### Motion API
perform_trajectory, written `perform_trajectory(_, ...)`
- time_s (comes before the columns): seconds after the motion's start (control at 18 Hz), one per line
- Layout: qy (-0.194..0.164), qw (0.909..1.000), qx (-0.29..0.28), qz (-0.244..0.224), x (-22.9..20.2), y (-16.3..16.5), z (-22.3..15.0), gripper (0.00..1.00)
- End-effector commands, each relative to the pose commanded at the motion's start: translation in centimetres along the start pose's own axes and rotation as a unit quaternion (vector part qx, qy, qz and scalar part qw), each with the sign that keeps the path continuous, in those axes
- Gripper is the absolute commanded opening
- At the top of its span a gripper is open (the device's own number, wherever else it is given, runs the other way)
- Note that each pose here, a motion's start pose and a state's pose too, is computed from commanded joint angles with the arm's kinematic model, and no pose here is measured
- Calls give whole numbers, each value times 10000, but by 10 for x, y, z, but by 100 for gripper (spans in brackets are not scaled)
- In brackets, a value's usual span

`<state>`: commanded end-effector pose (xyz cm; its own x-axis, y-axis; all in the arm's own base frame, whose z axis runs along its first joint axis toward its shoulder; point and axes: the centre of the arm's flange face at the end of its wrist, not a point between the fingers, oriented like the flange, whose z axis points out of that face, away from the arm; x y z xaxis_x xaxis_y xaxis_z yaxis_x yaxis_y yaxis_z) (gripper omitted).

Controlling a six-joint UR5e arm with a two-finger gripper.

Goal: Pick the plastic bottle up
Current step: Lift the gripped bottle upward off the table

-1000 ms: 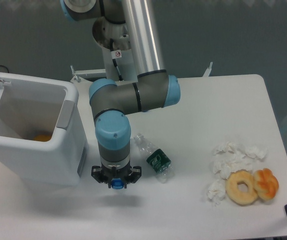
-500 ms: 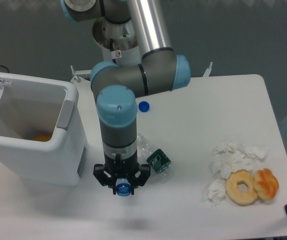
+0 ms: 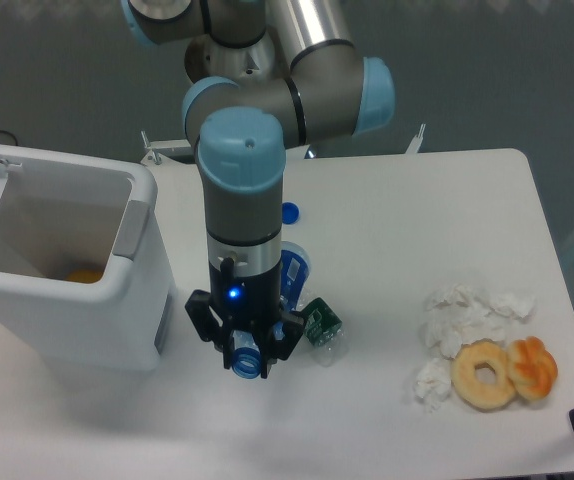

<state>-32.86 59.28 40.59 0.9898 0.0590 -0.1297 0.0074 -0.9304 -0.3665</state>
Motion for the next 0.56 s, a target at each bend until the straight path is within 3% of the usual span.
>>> perform_trajectory(0.56,-56,9999,50,145,-2,6,-13,37)
